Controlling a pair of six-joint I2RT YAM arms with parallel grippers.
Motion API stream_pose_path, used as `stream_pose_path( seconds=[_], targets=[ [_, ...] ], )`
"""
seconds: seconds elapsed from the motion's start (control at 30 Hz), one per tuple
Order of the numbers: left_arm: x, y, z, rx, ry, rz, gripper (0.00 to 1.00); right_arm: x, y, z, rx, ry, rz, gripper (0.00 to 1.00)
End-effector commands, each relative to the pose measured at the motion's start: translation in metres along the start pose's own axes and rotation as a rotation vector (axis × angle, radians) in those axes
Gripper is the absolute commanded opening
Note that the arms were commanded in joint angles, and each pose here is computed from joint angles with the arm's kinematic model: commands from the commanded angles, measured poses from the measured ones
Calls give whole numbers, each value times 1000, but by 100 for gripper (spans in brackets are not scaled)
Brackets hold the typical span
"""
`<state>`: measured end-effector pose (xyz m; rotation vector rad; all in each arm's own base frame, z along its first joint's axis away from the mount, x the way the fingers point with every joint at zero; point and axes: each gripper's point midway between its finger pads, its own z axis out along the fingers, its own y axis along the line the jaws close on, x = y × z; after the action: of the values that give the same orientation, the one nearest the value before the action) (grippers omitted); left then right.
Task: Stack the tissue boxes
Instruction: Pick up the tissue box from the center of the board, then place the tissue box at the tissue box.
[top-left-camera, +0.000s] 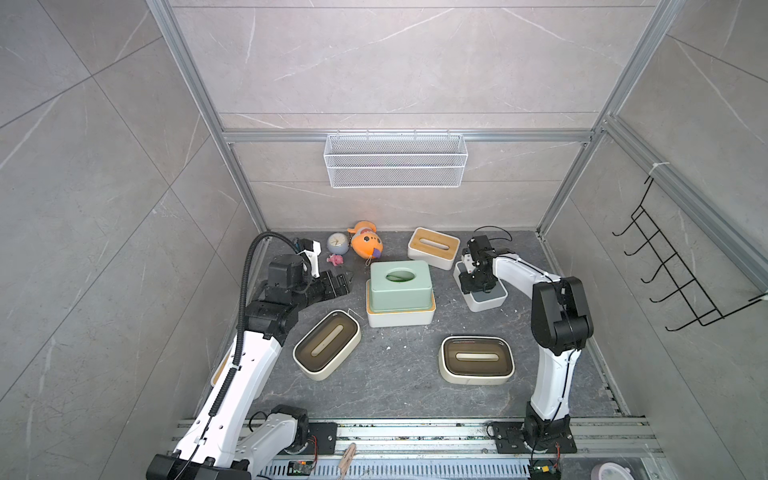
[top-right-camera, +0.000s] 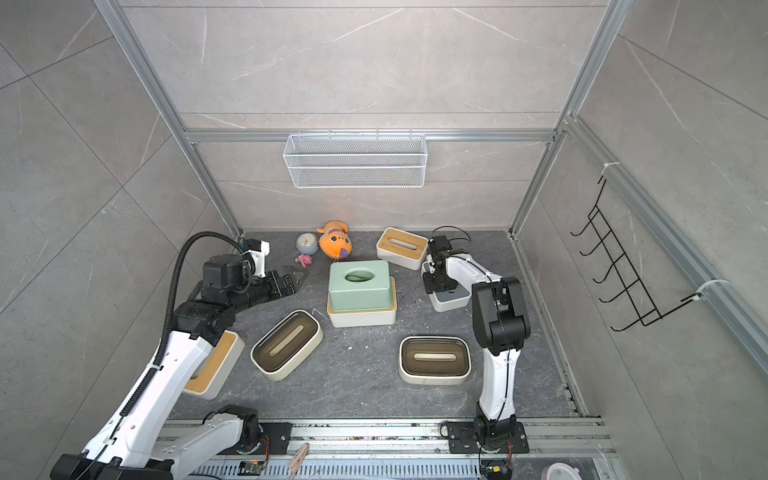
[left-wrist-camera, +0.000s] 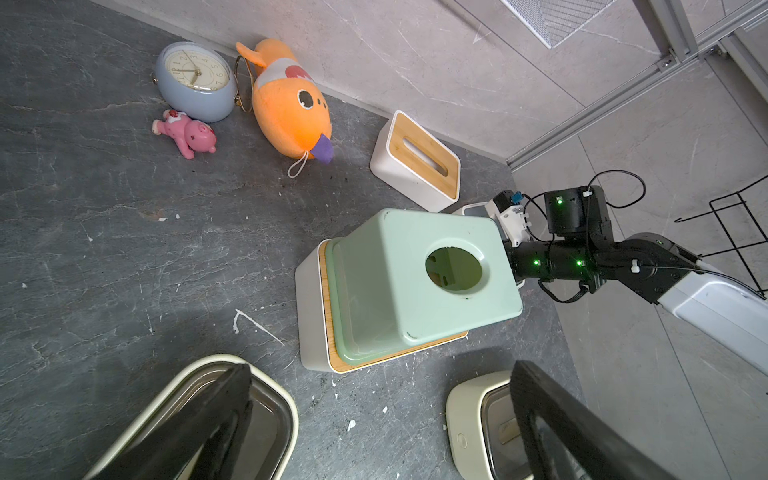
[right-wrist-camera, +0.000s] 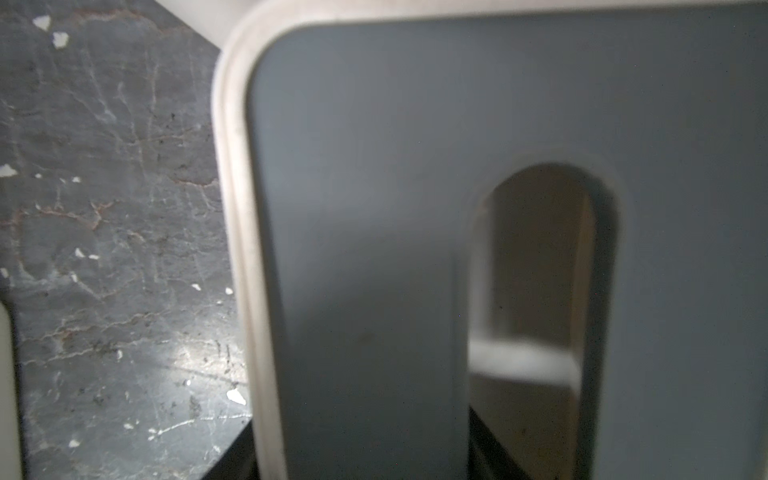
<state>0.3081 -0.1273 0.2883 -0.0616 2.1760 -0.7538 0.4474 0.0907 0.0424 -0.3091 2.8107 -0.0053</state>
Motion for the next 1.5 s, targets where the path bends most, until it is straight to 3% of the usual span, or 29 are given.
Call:
stream_pose_path(
  seconds=[0.0,0.47,0.77,0.97,1.2,1.47],
  targets=[
    [-6,-8,-5,35,-25,25,99,4,8,-5,-23,3,12,54],
    [-6,-9,-4,43,-14,15,99,-11,13,-48,-50,-108,39,47],
    [-16,-27,-14,99,-14,14,99,-44,16,-140,-100,-350,82,46],
    [-25,-40,-23,131,-7,-18,99,-55,34,-214,-214,-558,44,46],
    [-46,-68,-40,225,-37,-49,100,-48,76,-281,-277,-744,-157,46],
    [-51,-107,-44,396,69,-26,97,-18,134,-324,-334,-853,-455,46]
  ],
)
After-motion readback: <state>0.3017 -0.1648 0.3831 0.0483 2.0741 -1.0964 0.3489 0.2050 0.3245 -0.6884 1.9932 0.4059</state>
